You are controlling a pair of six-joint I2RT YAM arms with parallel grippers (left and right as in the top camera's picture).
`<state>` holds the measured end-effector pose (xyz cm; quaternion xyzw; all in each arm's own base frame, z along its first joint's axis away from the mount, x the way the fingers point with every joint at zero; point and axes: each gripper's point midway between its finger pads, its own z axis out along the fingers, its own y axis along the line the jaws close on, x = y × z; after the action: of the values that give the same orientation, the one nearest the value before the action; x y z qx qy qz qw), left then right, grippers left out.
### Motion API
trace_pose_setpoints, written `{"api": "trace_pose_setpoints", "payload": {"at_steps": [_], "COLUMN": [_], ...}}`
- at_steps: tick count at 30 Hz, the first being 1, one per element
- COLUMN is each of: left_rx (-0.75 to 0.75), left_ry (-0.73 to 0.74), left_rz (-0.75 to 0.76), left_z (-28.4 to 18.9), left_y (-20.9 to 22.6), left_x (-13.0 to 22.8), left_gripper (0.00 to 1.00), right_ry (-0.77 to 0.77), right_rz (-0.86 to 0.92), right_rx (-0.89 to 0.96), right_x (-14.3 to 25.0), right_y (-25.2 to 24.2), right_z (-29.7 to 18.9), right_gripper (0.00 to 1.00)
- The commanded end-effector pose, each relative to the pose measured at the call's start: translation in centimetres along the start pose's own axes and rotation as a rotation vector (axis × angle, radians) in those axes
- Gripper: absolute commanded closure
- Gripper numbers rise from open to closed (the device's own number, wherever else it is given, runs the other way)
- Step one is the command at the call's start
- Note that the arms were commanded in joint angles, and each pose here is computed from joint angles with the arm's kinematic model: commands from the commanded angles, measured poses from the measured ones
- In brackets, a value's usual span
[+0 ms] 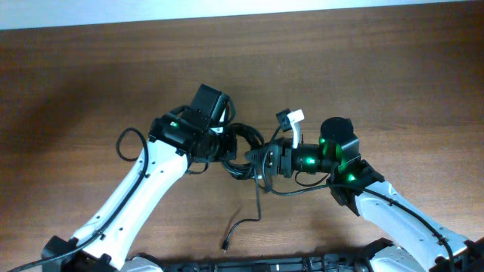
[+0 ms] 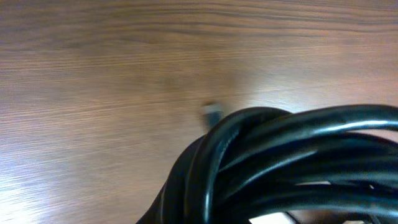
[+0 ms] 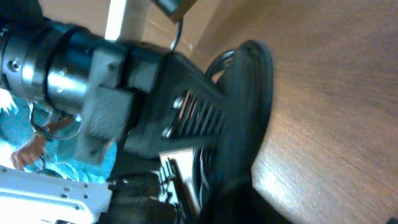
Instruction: Untangle cables
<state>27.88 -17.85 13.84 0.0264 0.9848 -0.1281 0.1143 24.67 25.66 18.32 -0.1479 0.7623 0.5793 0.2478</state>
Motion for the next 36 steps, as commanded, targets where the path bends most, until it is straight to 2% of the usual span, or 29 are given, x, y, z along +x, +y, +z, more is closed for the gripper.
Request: {"api": "trace_pose_setpoints", "payload": {"at_steps": [1, 2, 4, 6, 15, 20, 36], "left_rx": [-0.166, -0.166, -0.163, -0.166, -0.188, -0.183, -0.121], "left_ry": [-0.074, -0.091, -0.139, -0.168, -0.251, -0.293, -0.466], "left_rz": [-0.006, -0.020, -0.068, -0.105, -0.224, -0.345, -0.325], "left_z": [-0.8, -1.5, -3.0, -3.9, -6.5, -7.7, -14.1], "left_y": [3.9, 4.4, 5.7, 6.8, 10.4, 11.8, 10.7], "left_x": [-1.3, -1.6, -2.3, -2.8, -3.9, -4.1, -1.9], "left_gripper": [1.00, 1.00, 1.00, 1.00, 1.00, 1.00, 1.00], "right_ry": [-0.003, -0.004, -0.008, -0.005, -0.002, -0.002, -0.002], "right_rz": [-0.011, 0.034, 0.105, 0.134, 0.140, 0.139, 0.140], "right_rx": [0.085, 0.155, 0.288, 0.345, 0.350, 0.350, 0.350], "right_x": [0.3, 0.7, 1.5, 1.9, 2.1, 2.1, 2.1], "right_y": [-1.6, -3.1, -5.7, -6.8, -6.9, -6.9, -6.9], "right_z": [-0.1, -0.3, -0.9, -1.3, -1.3, -1.3, -1.3], "right_gripper": [0.12, 0.02, 0.01, 0.01, 0.01, 0.01, 0.01]}}
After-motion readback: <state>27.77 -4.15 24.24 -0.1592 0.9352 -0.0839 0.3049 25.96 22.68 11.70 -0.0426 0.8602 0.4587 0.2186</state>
